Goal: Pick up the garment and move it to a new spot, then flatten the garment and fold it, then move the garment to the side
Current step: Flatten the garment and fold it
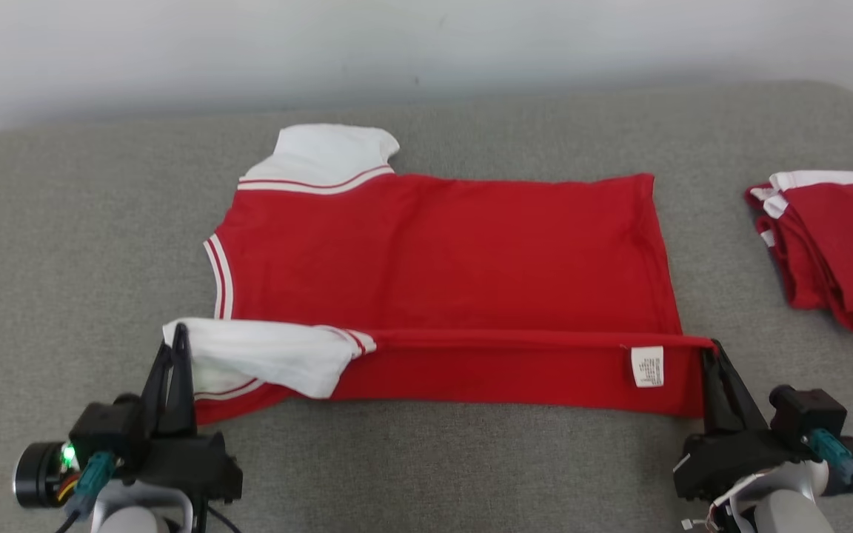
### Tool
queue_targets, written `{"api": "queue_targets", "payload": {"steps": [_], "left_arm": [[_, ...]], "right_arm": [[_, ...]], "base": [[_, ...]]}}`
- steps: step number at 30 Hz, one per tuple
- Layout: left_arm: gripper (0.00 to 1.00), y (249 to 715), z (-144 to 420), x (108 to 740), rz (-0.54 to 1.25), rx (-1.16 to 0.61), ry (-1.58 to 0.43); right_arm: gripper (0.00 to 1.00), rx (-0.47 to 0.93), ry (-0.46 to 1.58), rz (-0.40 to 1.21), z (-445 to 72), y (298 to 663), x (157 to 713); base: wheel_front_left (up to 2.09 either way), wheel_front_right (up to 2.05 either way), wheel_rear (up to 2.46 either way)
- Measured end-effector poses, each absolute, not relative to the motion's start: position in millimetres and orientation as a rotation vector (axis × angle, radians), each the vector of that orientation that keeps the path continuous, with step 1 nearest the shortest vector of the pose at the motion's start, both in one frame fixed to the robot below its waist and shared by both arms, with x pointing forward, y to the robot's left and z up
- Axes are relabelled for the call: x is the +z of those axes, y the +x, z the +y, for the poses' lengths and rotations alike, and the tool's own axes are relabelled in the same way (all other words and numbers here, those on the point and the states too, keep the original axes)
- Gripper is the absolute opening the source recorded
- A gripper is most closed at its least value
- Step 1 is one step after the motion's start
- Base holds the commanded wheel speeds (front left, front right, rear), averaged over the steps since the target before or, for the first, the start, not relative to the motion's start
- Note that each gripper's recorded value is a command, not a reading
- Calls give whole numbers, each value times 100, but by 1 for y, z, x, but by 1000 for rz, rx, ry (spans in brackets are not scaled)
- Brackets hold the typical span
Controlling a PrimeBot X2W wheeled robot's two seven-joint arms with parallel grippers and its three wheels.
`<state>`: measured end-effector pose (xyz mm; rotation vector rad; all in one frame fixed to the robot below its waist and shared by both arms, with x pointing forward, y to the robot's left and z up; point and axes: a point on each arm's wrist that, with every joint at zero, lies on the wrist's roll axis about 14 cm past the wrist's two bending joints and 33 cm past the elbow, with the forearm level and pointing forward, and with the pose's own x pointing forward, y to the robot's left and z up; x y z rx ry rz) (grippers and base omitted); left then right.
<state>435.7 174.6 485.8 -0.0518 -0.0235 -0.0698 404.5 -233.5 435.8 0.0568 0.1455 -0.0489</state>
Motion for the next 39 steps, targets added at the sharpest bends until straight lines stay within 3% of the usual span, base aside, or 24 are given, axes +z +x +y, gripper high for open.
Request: {"api": "queue_targets", "payload": {"steps": [13, 14, 15, 16, 18, 25, 39], "left_arm": [[0, 479, 169, 455, 53, -34, -9], [0, 480, 169, 454, 55, -28, -5], [0, 481, 171, 454, 54, -17, 0], [37, 482, 172, 456, 49, -11, 4], [100, 483, 174, 457, 45, 3, 4], [100, 470, 181, 462, 29, 45, -23], [100, 428, 168, 443, 102, 28, -85]], "right_arm": [[0, -19, 22, 188, -229, 442, 418], [18, -19, 22, 189, -229, 444, 418], [47, -19, 23, 188, -229, 445, 418], [100, -22, 25, 185, -230, 446, 418], [100, -25, 30, 176, -230, 448, 421], [100, -36, 47, 127, -232, 442, 436], [100, -66, 112, 263, -234, 395, 397]], "base": [[0, 0, 0], [0, 0, 0], [0, 0, 0], [0, 0, 0], [0, 0, 0], [0, 0, 0], [0, 0, 0]]}}
